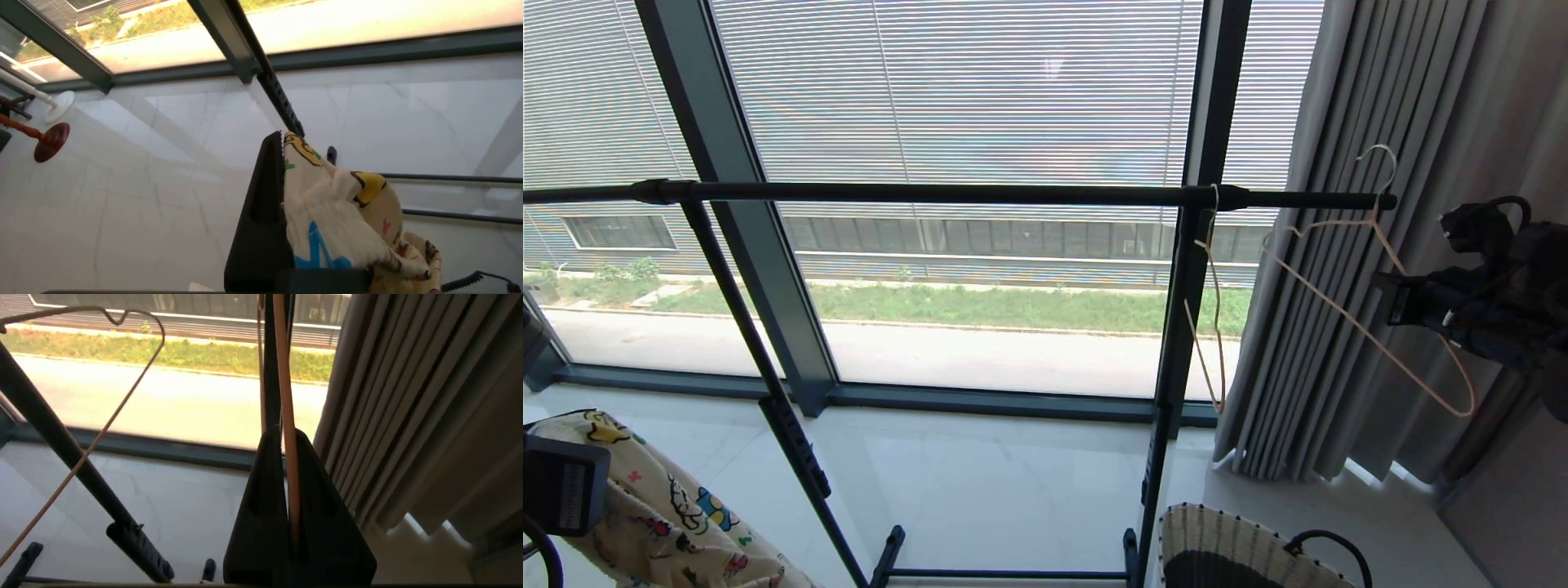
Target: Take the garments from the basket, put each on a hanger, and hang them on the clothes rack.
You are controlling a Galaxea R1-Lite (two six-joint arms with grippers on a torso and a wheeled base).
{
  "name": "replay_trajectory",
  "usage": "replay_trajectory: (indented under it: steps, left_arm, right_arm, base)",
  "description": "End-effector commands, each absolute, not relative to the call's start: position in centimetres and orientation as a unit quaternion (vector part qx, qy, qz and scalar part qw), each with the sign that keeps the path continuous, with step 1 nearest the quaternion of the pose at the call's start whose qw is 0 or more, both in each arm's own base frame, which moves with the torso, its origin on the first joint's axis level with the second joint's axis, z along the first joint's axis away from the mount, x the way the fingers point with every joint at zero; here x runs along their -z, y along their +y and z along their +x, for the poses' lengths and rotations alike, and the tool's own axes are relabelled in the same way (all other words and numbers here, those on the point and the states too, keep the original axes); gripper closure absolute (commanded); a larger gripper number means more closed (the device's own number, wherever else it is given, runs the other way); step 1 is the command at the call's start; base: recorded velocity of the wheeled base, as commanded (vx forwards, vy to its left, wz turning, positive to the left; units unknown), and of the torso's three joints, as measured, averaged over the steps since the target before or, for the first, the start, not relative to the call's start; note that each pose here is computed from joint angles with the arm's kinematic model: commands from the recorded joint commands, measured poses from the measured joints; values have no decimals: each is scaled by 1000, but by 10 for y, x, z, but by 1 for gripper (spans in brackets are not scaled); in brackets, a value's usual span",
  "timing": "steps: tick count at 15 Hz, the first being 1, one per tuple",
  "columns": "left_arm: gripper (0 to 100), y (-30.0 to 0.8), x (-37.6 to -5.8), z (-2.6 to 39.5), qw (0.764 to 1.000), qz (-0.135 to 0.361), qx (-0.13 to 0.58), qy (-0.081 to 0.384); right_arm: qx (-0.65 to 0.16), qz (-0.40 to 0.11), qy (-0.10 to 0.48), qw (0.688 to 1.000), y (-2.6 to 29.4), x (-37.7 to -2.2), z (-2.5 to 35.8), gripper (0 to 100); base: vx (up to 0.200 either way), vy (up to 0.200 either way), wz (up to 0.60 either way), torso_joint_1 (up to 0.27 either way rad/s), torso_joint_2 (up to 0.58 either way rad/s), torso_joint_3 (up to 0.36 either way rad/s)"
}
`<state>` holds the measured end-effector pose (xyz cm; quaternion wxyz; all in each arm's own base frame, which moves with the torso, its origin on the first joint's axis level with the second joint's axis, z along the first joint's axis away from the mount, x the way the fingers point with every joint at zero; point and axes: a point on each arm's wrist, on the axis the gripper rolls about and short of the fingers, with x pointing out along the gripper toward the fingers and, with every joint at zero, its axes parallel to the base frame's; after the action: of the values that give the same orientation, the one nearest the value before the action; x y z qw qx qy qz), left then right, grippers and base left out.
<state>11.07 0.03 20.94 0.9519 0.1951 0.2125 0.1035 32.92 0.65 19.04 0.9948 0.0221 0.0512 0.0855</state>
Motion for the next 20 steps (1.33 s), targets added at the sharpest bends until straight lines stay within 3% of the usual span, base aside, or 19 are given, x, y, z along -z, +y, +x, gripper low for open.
replay_trajectory:
  steps: [1, 7, 17, 20]
  left_arm:
    - [100, 0, -209, 112, 951, 196, -104, 215]
    - [100, -1, -210, 126, 954, 198, -105, 200]
    - [100, -2, -202, 138, 949, 202, -101, 220]
    - [100, -2, -200, 139, 948, 203, -100, 225]
  right_arm:
    - [-84, 21, 47, 995, 6, -196, 311, 100]
    - [-85, 6, 61, 994, 5, -190, 254, 100]
    - [-148, -5, 68, 987, 24, -170, 160, 100]
    - [-162, -6, 69, 984, 28, -171, 151, 100]
  base:
    - [0, 0, 0, 0, 0, 0]
    - [-167, 0, 0, 0, 5, 5]
    - [-200, 0, 0, 1, 3, 3]
    - [0, 0, 0, 0, 0, 0]
